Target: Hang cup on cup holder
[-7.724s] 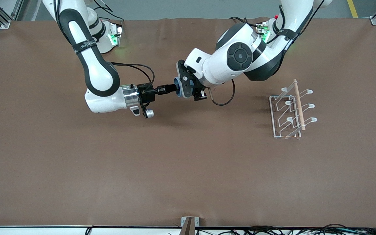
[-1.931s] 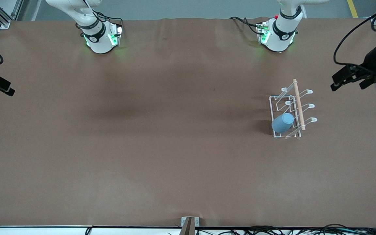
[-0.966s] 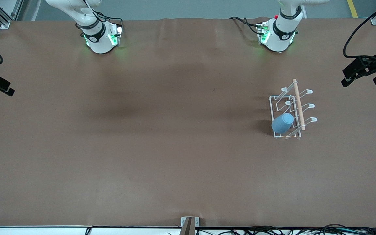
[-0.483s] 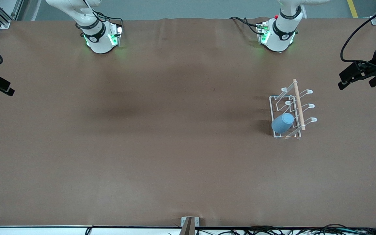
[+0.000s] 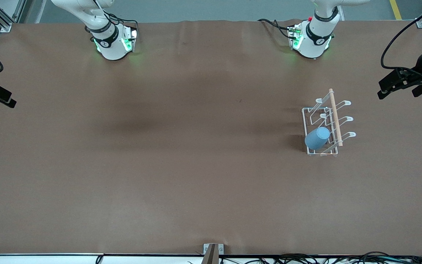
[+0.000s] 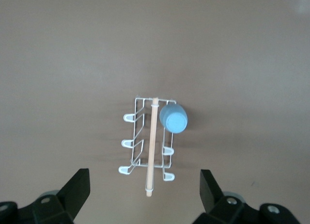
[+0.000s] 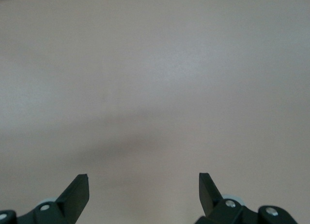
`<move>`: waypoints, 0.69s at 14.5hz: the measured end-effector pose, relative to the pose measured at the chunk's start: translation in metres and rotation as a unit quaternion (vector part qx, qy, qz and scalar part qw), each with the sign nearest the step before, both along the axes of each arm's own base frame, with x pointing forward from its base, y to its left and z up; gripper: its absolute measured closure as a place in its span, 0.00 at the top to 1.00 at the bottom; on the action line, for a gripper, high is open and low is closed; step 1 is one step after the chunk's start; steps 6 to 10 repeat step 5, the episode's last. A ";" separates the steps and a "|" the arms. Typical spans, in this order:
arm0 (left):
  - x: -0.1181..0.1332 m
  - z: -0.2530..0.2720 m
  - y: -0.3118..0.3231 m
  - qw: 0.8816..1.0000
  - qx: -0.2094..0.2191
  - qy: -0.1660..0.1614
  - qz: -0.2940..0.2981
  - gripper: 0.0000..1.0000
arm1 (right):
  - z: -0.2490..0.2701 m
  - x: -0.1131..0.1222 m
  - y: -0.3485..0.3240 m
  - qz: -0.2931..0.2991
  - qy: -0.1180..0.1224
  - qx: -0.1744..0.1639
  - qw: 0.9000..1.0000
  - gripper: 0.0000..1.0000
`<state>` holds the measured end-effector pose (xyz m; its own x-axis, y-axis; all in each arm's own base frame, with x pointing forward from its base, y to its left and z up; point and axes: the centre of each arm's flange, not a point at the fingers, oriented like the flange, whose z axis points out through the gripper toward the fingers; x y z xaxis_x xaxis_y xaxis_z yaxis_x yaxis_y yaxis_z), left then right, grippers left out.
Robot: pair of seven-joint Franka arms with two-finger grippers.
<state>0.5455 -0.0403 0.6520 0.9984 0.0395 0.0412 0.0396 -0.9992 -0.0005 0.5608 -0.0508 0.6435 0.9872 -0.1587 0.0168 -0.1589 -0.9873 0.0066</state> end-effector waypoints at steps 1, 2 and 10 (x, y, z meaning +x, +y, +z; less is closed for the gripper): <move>-0.001 -0.001 0.000 1.000 0.000 0.004 -0.004 1.00 | 0.000 0.000 0.000 0.000 0.000 0.000 1.000 1.00; -0.001 -0.001 0.000 1.000 0.001 0.005 -0.006 1.00 | 0.000 0.000 0.000 0.000 0.000 0.000 1.000 1.00; -0.001 -0.001 0.000 1.000 0.001 0.006 -0.007 1.00 | 0.000 0.000 0.000 0.000 0.000 0.000 1.000 1.00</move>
